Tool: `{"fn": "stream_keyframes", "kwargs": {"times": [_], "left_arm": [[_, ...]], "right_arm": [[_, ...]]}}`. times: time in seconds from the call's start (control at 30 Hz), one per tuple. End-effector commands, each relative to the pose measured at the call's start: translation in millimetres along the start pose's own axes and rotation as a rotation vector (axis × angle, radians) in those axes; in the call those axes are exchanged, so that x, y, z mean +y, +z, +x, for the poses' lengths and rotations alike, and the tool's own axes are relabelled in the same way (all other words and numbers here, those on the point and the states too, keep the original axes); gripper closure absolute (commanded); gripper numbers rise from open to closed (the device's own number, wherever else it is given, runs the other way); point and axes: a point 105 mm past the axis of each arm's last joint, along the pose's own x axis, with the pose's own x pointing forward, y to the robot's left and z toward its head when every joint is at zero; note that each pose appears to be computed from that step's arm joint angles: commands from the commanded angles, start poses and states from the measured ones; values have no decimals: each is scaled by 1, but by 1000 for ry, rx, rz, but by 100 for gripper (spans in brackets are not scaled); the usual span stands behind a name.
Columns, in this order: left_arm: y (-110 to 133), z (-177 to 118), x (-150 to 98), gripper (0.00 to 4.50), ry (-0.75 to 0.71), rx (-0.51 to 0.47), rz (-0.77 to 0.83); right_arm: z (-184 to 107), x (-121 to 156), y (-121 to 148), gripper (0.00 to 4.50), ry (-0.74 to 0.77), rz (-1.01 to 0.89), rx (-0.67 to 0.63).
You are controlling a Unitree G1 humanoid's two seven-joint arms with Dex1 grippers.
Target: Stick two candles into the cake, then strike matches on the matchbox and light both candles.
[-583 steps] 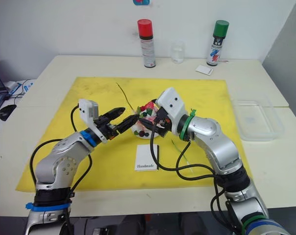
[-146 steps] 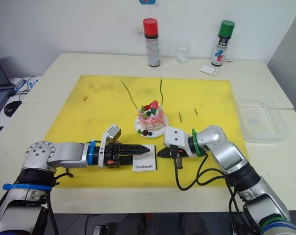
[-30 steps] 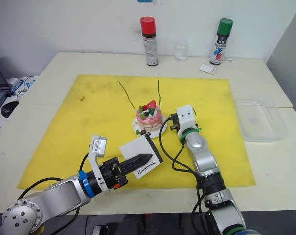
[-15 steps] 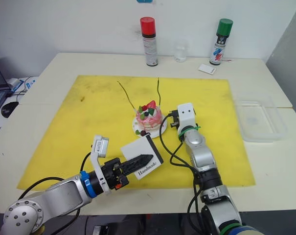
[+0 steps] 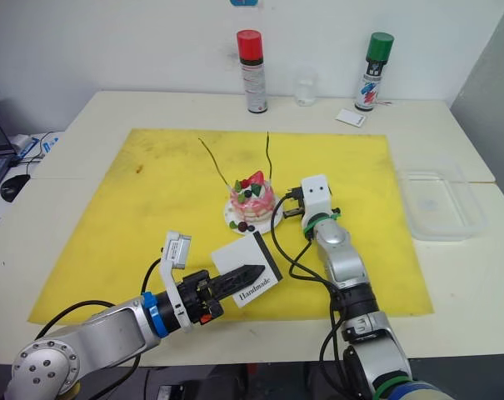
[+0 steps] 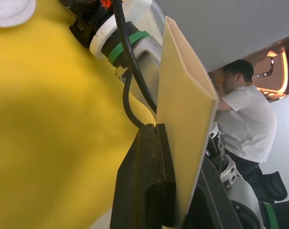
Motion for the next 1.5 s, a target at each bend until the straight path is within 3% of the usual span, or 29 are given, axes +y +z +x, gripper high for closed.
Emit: {"fn": "stream_keyframes", "kwargs": {"times": [0.03, 0.17, 0.33, 0.5, 0.63, 0.9, 1.0, 1.2, 1.5], "left_arm": [[4, 2, -8, 450, -39, -20, 18], [-5, 2, -6, 450, -38, 50, 49], [-3, 1, 3, 450, -39, 141, 127], [24, 7, 12, 450, -42, 139, 154], [31, 8, 16, 450, -47, 144, 116], [41, 13, 13, 450, -71, 124, 77], [44, 14, 12, 450, -73, 117, 98], [46, 16, 9, 450, -85, 109, 110], [44, 18, 6, 450, -95, 113, 110]], "right_arm": [[-8, -10, 22, 448, 65, 15, -50], [-33, -11, 53, 448, 329, -128, -117], [-79, -5, 61, 448, 732, -285, -102], [-107, -9, 70, 448, 916, -466, -121], [-125, 1, 85, 448, 1018, -512, -192], [-153, 27, 79, 448, 1150, -575, -235], [-163, 30, 65, 448, 1201, -658, -202], [-158, 28, 55, 448, 1173, -760, -169], [-153, 30, 59, 448, 1150, -755, -180]]}}
